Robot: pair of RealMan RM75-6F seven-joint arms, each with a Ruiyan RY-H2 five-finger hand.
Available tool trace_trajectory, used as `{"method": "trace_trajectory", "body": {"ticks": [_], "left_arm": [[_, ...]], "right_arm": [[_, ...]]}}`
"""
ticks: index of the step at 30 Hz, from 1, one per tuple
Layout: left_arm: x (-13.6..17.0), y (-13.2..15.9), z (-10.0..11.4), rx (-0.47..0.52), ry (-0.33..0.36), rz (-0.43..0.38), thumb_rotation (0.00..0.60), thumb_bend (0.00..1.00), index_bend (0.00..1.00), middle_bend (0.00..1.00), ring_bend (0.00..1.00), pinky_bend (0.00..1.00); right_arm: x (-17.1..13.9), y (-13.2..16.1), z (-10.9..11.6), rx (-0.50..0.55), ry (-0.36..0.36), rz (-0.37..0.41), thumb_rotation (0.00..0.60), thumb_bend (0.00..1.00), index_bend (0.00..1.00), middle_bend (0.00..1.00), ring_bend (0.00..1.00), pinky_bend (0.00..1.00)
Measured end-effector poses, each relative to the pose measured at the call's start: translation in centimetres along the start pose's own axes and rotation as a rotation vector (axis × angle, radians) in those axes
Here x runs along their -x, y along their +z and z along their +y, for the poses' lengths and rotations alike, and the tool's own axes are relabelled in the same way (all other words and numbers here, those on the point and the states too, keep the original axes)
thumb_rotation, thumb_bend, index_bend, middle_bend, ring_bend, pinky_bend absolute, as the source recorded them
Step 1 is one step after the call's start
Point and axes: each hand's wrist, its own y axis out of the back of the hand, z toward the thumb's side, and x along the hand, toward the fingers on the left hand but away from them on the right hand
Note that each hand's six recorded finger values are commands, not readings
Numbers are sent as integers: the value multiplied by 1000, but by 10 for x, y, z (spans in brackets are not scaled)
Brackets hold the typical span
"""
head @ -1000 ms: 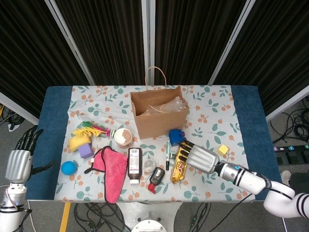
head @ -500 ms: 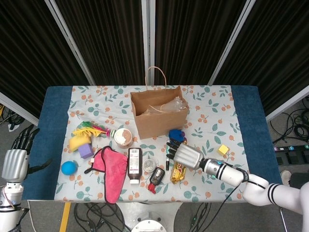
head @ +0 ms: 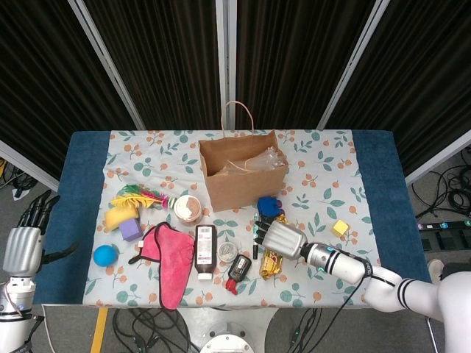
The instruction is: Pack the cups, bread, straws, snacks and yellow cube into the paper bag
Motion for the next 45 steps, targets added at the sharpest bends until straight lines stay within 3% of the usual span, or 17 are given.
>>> {"method": "trace_trajectory", "body": {"ticks": [10, 16, 22, 29, 35, 39, 45], "left_arm": [[2, -3, 0, 0, -2, 8, 569, 148, 154, 145, 92, 187], [1, -1, 2, 3, 2, 4, 570, 147, 154, 145, 92, 188], [2, 2, 1, 11, -4, -3, 571, 147, 154, 145, 92, 188], [2, 9, -2, 18, -15, -19, 570, 147, 154, 145, 92, 188], [1, 13, -1, 19, -13, -32, 567, 147, 154, 145, 92, 188], [1, 13, 0, 21, -14, -32, 569, 147, 154, 145, 92, 188], [-1, 15, 0, 23, -14, -41, 568, 147, 154, 144, 92, 188]], "right_arm": [[5, 2, 5, 11, -78, -21, 600, 174, 631, 495, 349, 370], [6, -2, 35, 49, -198, -38, 600, 184, 655, 518, 376, 397], [3, -3, 97, 192, -368, -61, 600, 184, 659, 522, 381, 404], [-13, -10, 216, 418, -651, -98, 600, 185, 661, 526, 380, 404], [-35, -27, 300, 632, -874, -140, 600, 187, 661, 523, 380, 404], [-46, -42, 330, 698, -982, -192, 600, 188, 661, 522, 380, 405], [-35, -71, 316, 822, -987, -328, 600, 202, 665, 520, 380, 405]]}}
